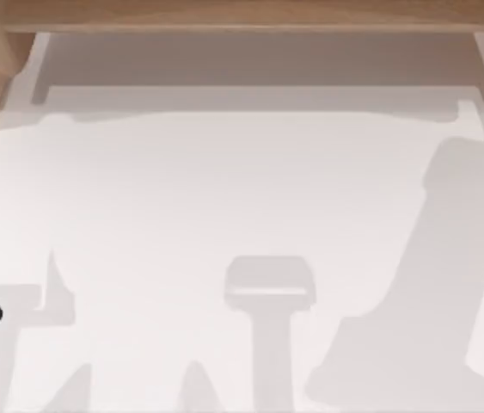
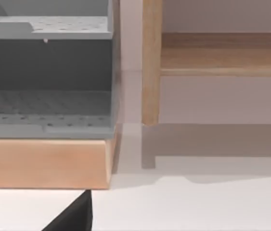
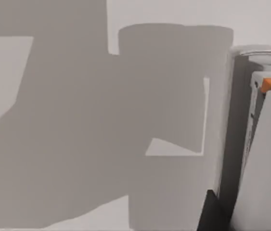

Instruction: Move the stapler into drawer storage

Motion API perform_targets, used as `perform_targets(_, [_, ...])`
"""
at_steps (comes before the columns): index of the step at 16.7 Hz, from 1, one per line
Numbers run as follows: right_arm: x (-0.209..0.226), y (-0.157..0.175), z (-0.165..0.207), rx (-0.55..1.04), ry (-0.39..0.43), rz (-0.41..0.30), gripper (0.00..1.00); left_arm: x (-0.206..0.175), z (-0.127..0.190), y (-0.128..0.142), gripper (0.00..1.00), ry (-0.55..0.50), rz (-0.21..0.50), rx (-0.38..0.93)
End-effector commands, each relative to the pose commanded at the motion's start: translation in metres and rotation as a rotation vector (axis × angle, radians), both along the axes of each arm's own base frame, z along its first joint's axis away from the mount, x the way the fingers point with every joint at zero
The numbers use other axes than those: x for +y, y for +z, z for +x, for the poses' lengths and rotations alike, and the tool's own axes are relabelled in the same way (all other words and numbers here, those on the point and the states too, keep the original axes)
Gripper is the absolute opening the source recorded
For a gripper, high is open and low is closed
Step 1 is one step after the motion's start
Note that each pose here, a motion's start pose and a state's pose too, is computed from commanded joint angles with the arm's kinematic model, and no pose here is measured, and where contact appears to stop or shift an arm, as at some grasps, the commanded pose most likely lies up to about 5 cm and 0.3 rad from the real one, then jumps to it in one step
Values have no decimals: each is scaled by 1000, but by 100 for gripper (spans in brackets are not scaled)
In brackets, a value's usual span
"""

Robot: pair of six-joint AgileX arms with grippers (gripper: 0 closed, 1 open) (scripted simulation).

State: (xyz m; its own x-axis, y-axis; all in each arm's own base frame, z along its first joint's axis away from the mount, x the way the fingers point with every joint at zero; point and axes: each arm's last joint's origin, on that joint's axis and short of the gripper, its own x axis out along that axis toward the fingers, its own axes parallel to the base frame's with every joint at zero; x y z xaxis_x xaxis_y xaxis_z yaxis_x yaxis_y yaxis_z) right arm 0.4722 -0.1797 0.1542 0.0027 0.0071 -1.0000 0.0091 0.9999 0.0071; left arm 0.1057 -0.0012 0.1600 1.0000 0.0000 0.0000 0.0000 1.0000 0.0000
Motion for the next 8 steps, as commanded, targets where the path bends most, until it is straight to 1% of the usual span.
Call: perform_targets(8, [0, 0, 0, 0, 0, 0, 90, 0, 0, 0, 100, 0, 0, 0])
